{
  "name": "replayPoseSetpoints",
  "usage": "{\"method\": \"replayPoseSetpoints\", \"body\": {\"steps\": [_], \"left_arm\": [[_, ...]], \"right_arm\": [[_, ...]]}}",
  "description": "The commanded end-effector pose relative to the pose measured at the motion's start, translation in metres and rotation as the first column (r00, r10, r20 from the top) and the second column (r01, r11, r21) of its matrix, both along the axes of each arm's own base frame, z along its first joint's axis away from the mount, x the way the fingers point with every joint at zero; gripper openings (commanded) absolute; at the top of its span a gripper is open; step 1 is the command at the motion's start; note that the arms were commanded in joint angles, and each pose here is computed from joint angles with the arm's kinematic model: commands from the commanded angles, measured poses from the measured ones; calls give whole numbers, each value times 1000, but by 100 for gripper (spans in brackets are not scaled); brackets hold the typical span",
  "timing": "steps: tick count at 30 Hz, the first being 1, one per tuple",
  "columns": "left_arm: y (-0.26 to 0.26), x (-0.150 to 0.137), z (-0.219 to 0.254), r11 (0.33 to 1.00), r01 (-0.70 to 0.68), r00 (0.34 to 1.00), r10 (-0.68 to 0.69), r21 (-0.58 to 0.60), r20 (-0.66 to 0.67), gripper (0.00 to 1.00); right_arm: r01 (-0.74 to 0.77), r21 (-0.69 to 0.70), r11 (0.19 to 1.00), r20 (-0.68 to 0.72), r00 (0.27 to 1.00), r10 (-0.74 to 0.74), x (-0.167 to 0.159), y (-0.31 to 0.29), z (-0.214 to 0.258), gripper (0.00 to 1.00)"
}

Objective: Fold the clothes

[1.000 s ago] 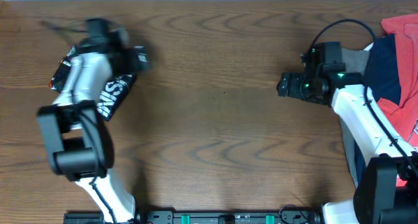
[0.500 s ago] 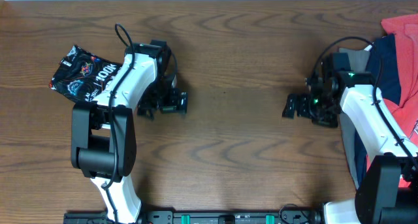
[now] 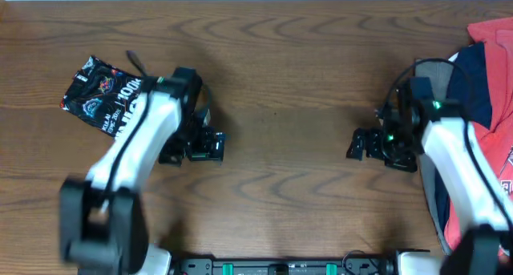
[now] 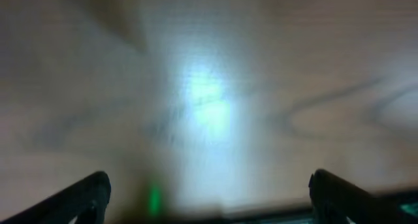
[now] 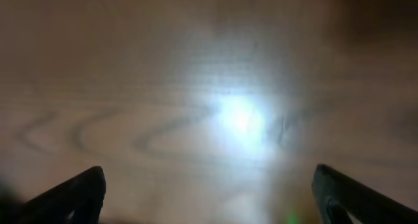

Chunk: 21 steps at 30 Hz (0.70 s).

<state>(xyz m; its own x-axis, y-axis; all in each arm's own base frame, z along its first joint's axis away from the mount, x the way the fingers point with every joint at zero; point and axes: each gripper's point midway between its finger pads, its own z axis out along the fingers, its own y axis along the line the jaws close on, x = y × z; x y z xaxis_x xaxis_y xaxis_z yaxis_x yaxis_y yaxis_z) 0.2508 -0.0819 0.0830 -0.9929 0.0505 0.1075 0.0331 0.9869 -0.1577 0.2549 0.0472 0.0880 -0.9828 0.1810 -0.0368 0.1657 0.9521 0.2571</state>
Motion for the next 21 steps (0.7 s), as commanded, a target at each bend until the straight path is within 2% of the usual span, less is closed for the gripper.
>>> {"method": "replayPoseSetpoints", "body": {"steps": [1,3,6,10,13,16,21], "left_arm": [[-1,-4,22,1000,8,978,-3,-26,208,98],[-1,-4,35,999,27,927,-17,-23,376,98],[6,-13,59,1000,-2,802,7,-10,597,98],[7,-25,89,997,19,640,41,-70,768,98],[10,-35,114,994,30,541,76,-109,838,98],[14,-44,134,989,42,458,104,-139,883,98],[16,-51,147,986,51,403,124,-157,907,98]], "right_arm": [[43,-76,996,176,984,-29,-1,-5,17,99],[38,-110,993,340,941,2,0,-2,30,99],[90,-133,987,544,839,-3,-10,-1,55,99],[155,-120,981,730,683,-19,-21,-10,85,99],[168,-81,982,791,611,-39,-32,-14,99,99],[171,-63,983,814,580,-48,-43,-17,107,99],[169,-74,983,799,599,-42,-52,-20,101,99]]}}
